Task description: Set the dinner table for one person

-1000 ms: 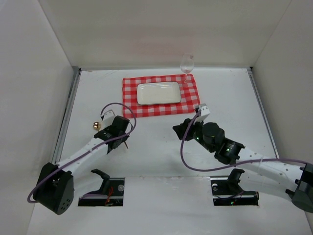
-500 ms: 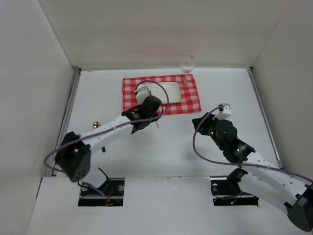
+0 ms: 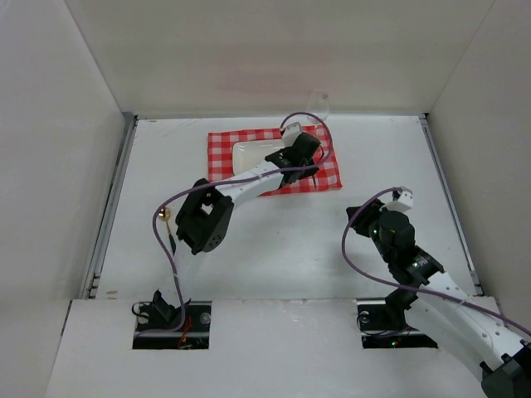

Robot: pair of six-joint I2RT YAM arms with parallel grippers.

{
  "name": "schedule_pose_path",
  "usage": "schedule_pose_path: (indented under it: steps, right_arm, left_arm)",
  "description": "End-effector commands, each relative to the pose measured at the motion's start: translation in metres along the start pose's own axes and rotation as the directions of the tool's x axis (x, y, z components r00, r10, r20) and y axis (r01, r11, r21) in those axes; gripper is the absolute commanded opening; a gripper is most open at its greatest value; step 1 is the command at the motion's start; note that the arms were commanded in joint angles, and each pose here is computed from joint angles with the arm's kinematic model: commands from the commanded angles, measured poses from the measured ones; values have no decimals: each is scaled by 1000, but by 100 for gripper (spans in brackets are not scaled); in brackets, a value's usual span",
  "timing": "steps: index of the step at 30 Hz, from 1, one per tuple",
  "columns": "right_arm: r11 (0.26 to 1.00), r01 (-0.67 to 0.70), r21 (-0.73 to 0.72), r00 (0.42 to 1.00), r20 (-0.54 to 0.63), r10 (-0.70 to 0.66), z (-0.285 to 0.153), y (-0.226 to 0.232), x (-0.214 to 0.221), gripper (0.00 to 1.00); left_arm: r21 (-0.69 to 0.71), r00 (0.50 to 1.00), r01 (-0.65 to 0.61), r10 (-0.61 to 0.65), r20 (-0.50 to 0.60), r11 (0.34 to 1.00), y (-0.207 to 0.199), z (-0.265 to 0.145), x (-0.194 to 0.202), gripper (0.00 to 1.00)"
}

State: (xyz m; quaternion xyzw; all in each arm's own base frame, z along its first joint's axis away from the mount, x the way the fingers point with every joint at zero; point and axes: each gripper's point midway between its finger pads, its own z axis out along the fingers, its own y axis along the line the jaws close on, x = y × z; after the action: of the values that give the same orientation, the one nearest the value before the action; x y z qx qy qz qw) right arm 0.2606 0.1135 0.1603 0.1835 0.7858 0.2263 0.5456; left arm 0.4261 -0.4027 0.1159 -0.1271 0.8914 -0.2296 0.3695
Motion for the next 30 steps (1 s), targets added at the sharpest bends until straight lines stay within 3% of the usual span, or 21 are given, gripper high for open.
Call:
schedule_pose_path:
  steps: [1, 11, 30]
  right_arm:
    - [1000, -24, 6, 999, 27, 24, 0, -1, -5, 36]
    - [1000, -24, -8, 999, 32, 25, -1, 1, -6, 38]
    - [999, -27, -25, 999, 44, 28, -2, 5, -10, 39]
  left_arm:
    - [87, 999, 41, -42, 16, 995, -37, -2, -27, 0]
    - [28, 1000, 7, -7, 5, 1000, -28, 41, -30, 0]
    - [-16, 996, -77, 76, -36, 997, -3, 81, -21, 0]
